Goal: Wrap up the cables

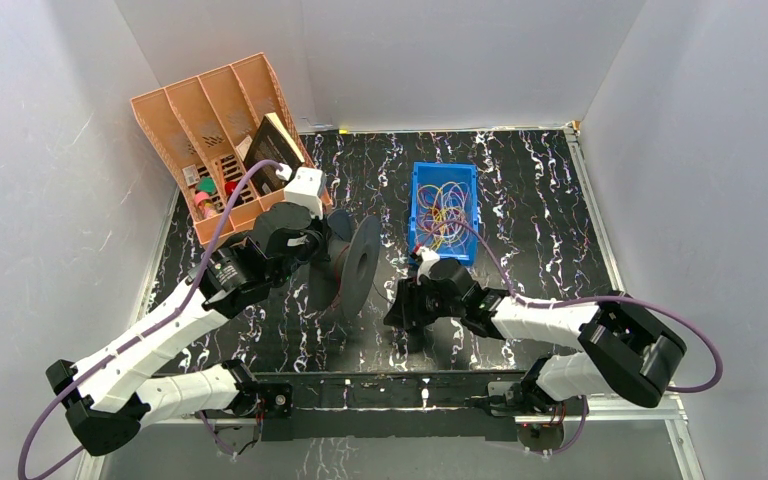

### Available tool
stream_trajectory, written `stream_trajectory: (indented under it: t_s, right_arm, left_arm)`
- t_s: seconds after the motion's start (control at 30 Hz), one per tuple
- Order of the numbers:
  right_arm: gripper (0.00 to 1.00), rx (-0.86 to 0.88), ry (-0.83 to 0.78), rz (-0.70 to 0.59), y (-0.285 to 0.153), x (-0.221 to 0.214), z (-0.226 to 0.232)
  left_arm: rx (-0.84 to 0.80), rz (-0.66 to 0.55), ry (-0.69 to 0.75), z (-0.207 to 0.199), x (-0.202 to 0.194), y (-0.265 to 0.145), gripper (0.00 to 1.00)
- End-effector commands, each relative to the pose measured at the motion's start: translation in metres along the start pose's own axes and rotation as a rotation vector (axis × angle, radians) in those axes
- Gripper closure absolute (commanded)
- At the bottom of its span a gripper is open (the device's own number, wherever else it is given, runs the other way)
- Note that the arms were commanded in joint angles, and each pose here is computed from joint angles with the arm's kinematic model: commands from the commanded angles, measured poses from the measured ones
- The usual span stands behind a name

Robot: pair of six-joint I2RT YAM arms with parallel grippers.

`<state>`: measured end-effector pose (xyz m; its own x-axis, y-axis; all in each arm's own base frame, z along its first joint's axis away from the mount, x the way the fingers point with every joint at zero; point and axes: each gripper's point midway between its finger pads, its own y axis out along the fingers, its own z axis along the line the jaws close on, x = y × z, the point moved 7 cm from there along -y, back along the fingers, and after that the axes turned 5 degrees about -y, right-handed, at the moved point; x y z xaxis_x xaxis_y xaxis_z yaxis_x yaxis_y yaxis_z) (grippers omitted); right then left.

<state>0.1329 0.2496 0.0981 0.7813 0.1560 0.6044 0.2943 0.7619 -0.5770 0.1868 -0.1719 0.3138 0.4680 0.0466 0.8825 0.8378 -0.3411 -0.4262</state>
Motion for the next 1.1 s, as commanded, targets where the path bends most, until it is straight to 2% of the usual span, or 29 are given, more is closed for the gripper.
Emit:
stream_trajectory:
  t_s: [0.0,0.27,0.47,0.83,1.07]
  right_arm:
    - [0.39,0.091,-0.018,-0.051,0.001,0.004,0.009]
    - [0.46,0.092,0.000,-0.050,0.000,0.000,0.008]
    - [0.59,0.110,0.011,-0.042,0.004,0.000,0.010]
    - [1.00,0.146,-0.003,-0.048,0.002,-0.001,0.019]
    - [1.00,0.182,-0.044,-0.049,-0.009,-0.009,0.047]
  left_arm:
    - [-0.014,-0.140,-0.087,-0.003,0.032,-0.014,1.00]
    - [-0.002,-0.154,-0.119,-0.004,0.034,-0.012,1.00]
    - [0.001,-0.163,-0.136,-0.004,0.035,-0.012,1.00]
    - [0.012,-0.168,-0.151,-0.003,0.035,-0.011,1.00]
    - [0.065,-0.189,-0.175,0.002,0.035,-0.010,1.00]
